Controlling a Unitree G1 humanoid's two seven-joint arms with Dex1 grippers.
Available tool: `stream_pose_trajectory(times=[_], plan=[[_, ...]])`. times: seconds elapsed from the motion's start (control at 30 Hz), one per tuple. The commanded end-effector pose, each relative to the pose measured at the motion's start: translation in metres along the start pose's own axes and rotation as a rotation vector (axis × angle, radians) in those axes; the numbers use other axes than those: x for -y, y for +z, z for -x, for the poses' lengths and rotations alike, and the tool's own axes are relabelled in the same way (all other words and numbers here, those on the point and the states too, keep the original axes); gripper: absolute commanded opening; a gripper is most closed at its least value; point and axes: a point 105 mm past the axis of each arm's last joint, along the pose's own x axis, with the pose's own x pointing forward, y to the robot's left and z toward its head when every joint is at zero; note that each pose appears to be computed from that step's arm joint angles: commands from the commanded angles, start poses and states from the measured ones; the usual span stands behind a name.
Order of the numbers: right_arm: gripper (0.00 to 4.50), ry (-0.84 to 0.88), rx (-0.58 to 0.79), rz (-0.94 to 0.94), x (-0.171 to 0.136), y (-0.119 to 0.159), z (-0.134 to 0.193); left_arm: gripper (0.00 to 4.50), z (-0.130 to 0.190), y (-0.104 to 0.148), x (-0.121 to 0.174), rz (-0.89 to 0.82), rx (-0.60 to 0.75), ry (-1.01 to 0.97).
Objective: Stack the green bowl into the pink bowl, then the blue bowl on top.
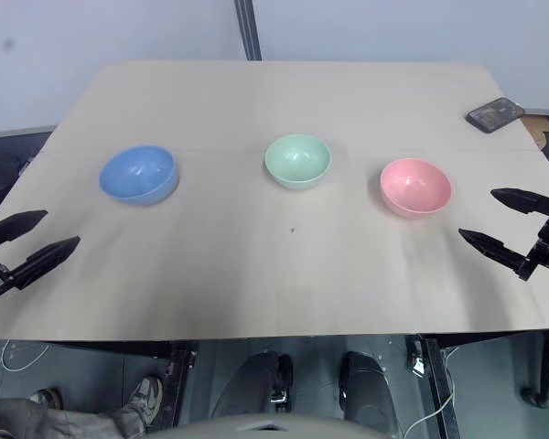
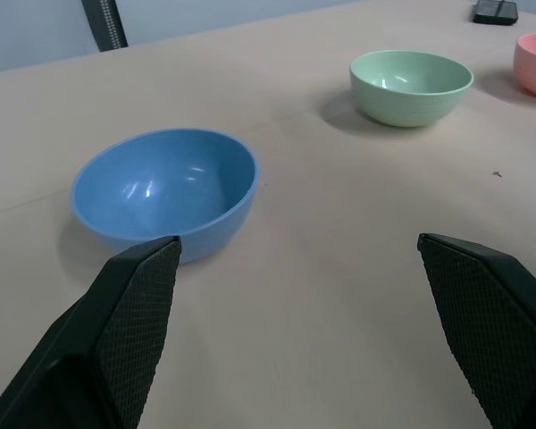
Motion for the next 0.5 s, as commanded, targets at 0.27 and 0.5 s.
stream_pose_trajectory(times=[0.27, 0.5], plan=[[4.47, -0.014, 0.011, 0.068, -0.003, 0.019, -0.024, 4.50, -0.015, 0.019, 0.016, -0.027, 0.061, -0.090], [4.47, -0.030, -0.081, 0.141, -0.007, 0.002, -0.075, 4.50, -0.034, 0.026, 0.054, -0.016, 0.122, -0.356]])
